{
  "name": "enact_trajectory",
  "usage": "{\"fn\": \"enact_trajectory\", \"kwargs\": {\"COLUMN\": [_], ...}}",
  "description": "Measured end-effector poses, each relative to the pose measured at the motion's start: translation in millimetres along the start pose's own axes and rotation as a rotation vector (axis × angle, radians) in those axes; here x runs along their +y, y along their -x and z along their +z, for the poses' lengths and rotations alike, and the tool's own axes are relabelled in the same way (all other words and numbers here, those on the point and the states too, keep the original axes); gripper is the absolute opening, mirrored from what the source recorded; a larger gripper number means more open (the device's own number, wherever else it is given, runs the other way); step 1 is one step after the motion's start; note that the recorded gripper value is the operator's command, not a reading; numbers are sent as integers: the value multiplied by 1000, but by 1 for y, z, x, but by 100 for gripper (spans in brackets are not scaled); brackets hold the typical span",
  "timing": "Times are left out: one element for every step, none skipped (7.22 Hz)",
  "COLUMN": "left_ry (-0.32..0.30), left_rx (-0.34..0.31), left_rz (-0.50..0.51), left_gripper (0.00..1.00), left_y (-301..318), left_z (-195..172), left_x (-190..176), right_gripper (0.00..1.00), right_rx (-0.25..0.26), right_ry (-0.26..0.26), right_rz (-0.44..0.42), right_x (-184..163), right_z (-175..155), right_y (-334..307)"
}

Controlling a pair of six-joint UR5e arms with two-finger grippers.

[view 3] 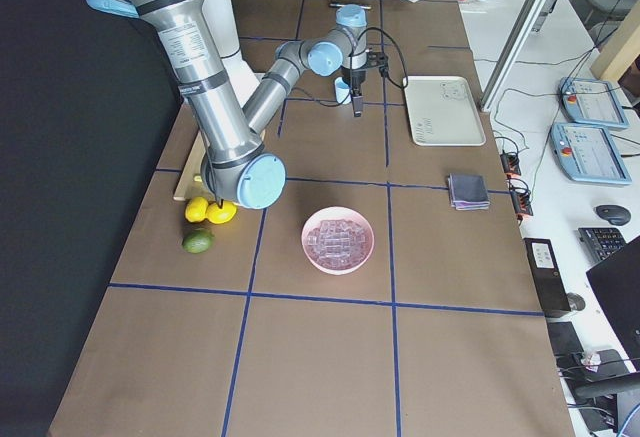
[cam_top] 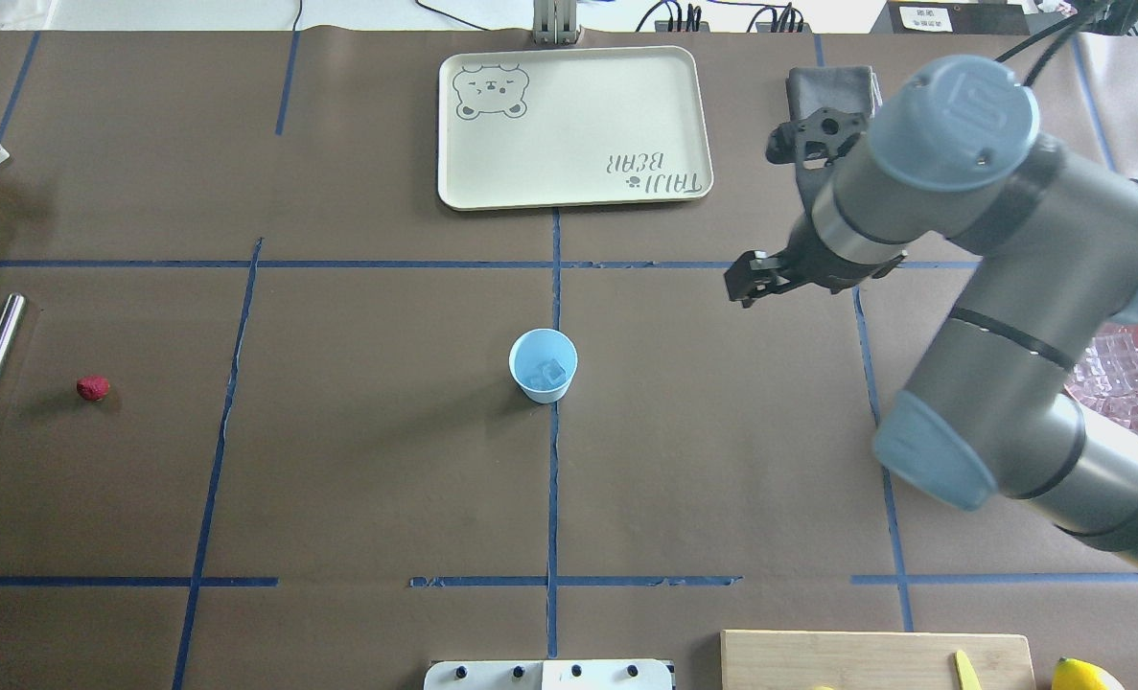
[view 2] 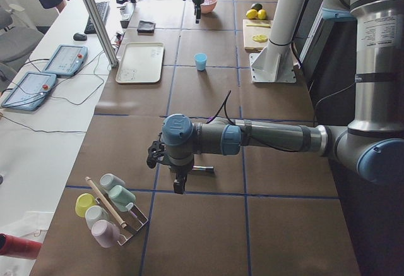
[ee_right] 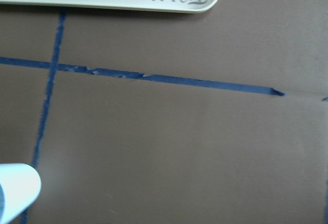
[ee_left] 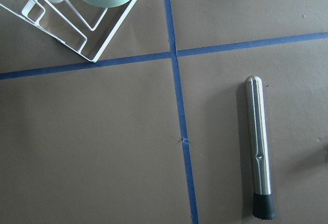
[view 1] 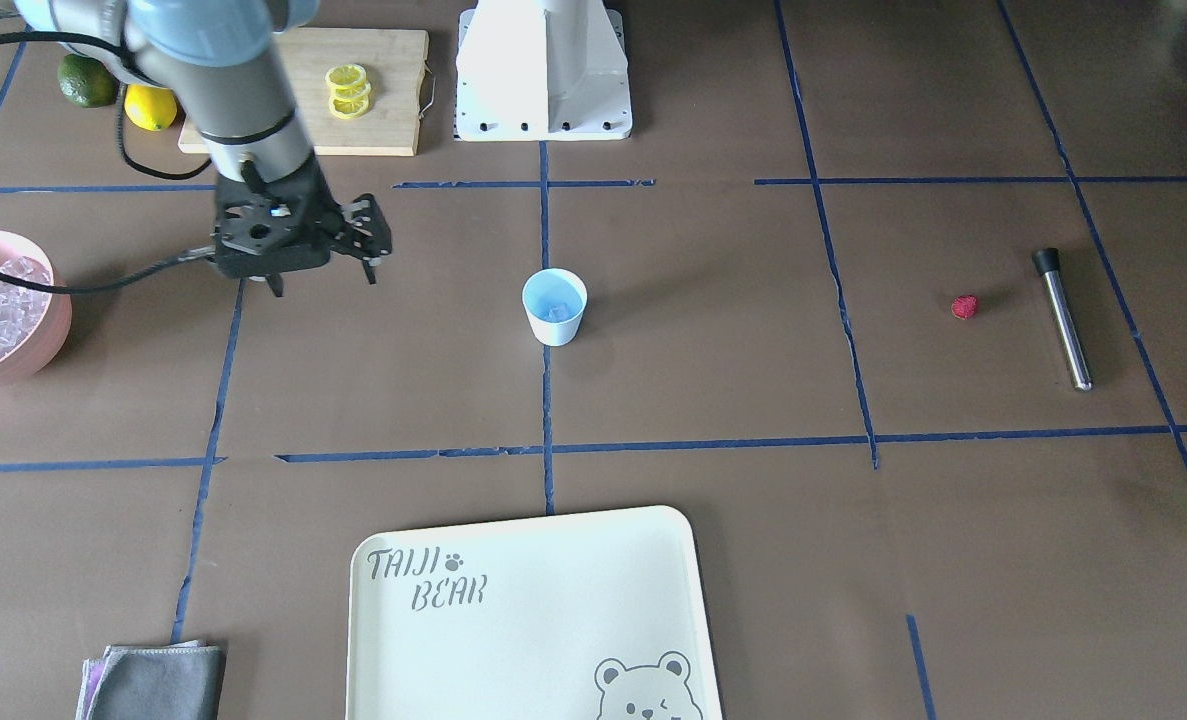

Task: Mash ice and strawberries in cup
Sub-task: 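Move the right gripper back to the pink ice bowl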

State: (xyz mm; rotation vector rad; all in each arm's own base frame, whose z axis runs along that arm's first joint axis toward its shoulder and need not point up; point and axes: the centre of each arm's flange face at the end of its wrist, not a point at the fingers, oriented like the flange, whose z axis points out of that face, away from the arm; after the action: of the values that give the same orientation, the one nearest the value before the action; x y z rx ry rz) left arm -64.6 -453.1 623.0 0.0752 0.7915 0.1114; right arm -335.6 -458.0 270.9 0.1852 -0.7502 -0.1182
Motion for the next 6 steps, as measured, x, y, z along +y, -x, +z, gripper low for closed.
{"fn": "enact_trajectory", "kwargs": {"left_ry": [0,0,-1,-3,-4,-5], "left_rx": [0,0,1,1,1,1], "left_rz": [-1,-1,1,3,4,5], "left_gripper": [100,100,100,100,100,100], "left_y": [0,0,-1,-1,-2,-2], "left_z": [0,0,-1,-1,-1,-2], "left_x": [0,0,0,0,-1,-2], "right_gripper": [99,99,97,93,89,84], "right_rx": [15,29,52,75,89,95], "right_ry": [14,36,51,55,56,57], "right_rz": [-39,-66,-88,-105,-114,-122], "right_x": [8,16,28,44,64,86], "right_z": [-8,-14,-16,-15,-10,1], "right_y": [-51,-102,-152,-204,-244,-276]}}
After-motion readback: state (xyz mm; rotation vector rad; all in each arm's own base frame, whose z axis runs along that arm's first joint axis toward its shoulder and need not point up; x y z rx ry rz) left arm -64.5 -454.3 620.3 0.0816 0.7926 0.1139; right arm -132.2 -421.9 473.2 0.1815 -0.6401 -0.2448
